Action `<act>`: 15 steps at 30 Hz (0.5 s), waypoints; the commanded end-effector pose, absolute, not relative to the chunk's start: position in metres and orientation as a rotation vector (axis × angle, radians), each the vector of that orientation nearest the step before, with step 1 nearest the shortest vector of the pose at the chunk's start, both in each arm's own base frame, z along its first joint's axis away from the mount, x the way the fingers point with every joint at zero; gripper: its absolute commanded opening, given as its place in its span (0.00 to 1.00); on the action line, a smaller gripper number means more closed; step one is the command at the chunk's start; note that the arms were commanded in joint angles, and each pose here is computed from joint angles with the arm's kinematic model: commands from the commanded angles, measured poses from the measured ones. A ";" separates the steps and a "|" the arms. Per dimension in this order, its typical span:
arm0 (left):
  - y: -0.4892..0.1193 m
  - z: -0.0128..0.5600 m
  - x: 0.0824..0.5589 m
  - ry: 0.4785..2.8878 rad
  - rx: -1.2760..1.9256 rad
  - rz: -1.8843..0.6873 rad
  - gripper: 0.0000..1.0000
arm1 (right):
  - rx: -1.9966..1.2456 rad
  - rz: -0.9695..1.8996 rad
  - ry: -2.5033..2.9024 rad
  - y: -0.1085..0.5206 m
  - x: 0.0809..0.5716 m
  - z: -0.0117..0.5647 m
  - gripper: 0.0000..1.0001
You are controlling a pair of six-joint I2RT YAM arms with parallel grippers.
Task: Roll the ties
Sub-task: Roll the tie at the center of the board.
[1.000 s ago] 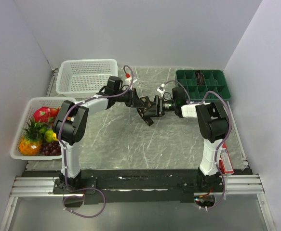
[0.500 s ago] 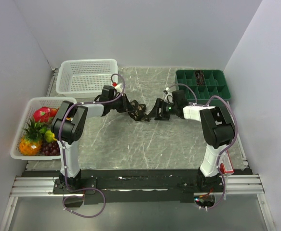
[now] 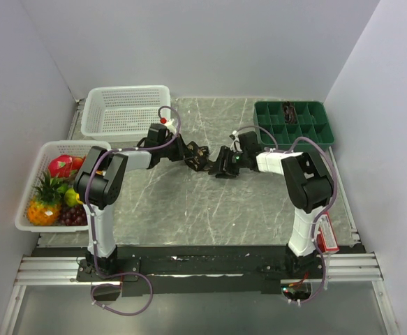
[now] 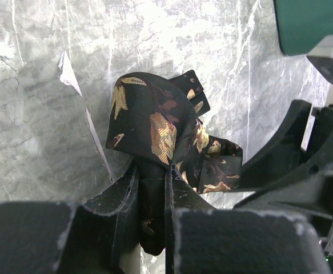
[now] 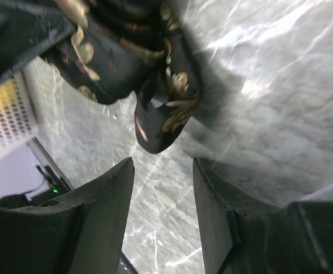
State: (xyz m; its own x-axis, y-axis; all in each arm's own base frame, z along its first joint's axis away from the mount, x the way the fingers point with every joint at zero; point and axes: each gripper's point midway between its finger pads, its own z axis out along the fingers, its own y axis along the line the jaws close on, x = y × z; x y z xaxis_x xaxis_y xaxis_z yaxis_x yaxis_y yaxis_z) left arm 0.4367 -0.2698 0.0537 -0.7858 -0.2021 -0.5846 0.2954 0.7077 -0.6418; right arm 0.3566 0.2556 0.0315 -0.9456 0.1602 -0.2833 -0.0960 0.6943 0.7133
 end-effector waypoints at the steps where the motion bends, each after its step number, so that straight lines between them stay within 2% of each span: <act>1: -0.271 0.068 0.446 2.221 0.083 -0.978 0.01 | 0.143 1.102 2.539 0.245 0.383 0.032 0.56; 4: -0.272 0.070 0.447 2.222 0.093 -0.979 0.01 | 0.166 1.155 2.504 0.242 0.392 0.038 0.63; 6: -0.272 0.069 0.447 2.227 0.097 -0.977 0.01 | 0.163 1.160 2.498 0.244 0.397 0.040 0.72; 8: -0.272 0.068 0.448 2.229 0.094 -0.980 0.01 | 0.165 1.174 2.493 0.247 0.403 0.044 0.72; 12: -0.272 0.068 0.448 2.230 0.088 -0.977 0.01 | 0.163 1.160 2.550 0.253 0.406 0.032 0.66; 15: -0.271 0.067 0.450 2.233 0.079 -0.970 0.01 | 0.160 1.176 2.563 0.256 0.405 0.028 0.55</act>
